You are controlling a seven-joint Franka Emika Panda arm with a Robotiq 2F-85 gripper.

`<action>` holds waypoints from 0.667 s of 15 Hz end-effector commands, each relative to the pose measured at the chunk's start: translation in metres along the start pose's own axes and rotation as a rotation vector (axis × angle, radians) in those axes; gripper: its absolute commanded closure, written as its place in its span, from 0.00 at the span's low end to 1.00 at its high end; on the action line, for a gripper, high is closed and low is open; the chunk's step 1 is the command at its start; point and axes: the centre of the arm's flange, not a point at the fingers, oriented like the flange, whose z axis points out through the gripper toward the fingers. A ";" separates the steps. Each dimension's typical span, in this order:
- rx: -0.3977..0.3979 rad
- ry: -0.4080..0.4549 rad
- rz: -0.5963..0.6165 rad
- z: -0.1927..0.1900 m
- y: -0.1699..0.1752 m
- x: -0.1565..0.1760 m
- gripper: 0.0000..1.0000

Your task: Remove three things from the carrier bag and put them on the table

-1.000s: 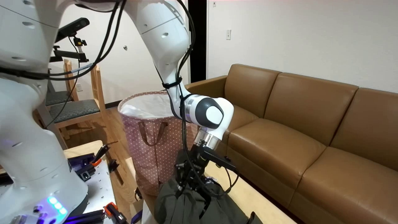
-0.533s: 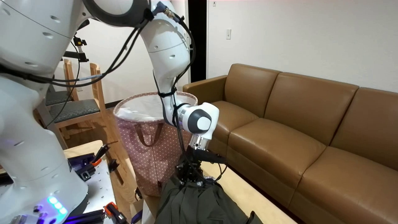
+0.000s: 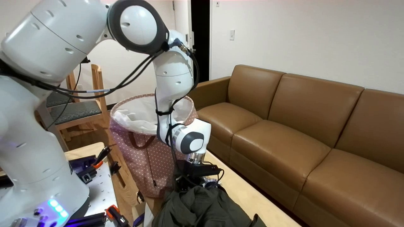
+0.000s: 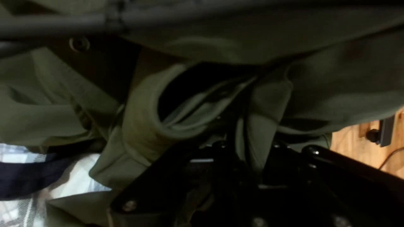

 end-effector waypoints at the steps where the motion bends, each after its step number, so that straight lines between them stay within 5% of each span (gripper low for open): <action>1: -0.123 0.045 0.085 0.026 -0.007 0.015 0.95; 5: -0.142 0.029 0.156 0.021 -0.022 0.002 0.95; 6: -0.135 0.031 0.157 0.021 -0.025 0.001 0.67; 10: -0.058 0.051 0.150 0.012 -0.035 -0.007 0.47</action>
